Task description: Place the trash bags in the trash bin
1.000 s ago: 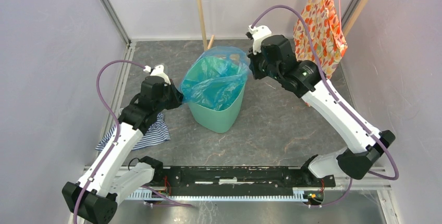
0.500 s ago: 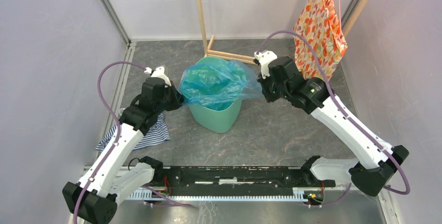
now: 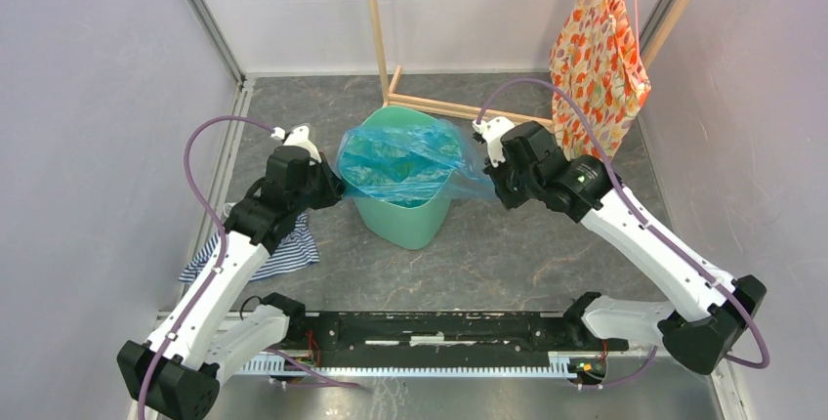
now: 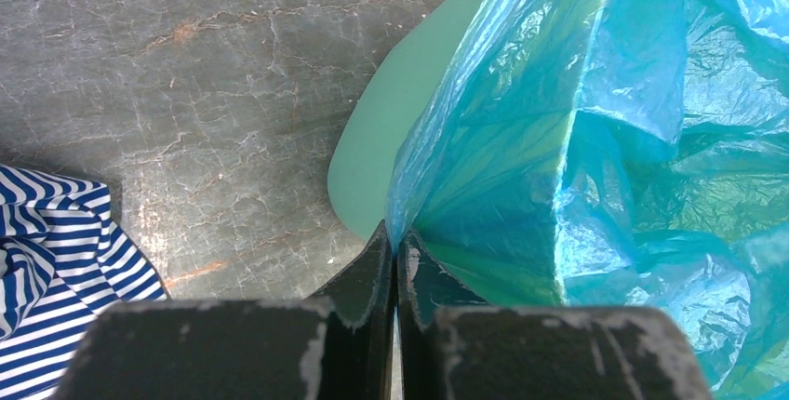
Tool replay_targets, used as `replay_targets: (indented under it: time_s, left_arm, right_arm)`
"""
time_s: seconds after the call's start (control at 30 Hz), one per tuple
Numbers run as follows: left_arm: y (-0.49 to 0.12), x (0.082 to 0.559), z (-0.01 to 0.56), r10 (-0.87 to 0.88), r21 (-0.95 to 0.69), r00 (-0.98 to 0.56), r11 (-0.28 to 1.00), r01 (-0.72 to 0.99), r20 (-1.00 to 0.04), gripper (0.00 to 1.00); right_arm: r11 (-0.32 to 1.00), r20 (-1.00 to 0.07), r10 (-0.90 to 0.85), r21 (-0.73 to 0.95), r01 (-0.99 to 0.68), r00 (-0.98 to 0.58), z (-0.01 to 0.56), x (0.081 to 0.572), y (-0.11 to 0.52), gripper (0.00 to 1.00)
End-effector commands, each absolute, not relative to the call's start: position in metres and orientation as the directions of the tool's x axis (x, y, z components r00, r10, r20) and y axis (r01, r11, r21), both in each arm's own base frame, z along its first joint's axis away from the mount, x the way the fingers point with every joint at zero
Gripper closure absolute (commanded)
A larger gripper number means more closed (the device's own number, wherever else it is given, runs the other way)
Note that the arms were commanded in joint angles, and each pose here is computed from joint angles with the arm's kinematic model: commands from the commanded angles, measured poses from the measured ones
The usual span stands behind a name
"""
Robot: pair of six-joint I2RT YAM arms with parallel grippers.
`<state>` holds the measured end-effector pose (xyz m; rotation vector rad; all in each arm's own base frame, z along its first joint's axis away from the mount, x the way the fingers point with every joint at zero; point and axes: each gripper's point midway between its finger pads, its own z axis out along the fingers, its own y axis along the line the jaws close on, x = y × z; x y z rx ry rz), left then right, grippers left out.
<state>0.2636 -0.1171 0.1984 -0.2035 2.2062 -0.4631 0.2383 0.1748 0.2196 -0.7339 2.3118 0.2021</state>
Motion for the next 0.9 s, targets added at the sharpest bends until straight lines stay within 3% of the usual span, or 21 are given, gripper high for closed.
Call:
replay_targets:
  time_s: [0.0, 0.2, 0.43, 0.7, 0.87]
  left_arm:
    - [-0.116, 0.264, 0.211, -0.325, -0.416, -0.6, 0.909, 0.014, -0.731, 0.93]
    - [-0.117, 0.264, 0.21, -0.334, -0.426, -0.607, 0.905, 0.007, -0.721, 0.93]
    - [-0.111, 0.265, 0.215, -0.338, -0.409, -0.595, 0.912, -0.018, -0.729, 0.93]
    - [-0.102, 0.268, 0.207, -0.328, -0.365, -0.596, 0.929, -0.064, -0.733, 0.93]
    - [-0.103, 0.273, 0.204, -0.329, -0.361, -0.603, 0.93, -0.072, -0.727, 0.94]
  right_arm:
    - [0.785, -0.69, -0.472, -0.047, -0.617, -0.549, 0.24, 0.228, 0.176, 1.0]
    - [0.671, -0.679, -0.519, 0.053, -0.74, -0.519, 0.216, 0.19, 0.212, 1.0]
    - [0.64, -0.661, -0.551, 0.057, -0.766, -0.509, 0.188, 0.171, 0.228, 1.0]
    - [0.826, -0.651, -0.512, -0.194, -0.529, -0.56, 0.177, 0.21, 0.176, 1.0]
    - [0.879, -0.725, -0.442, -0.233, -0.417, -0.527, 0.197, 0.231, 0.17, 1.0]
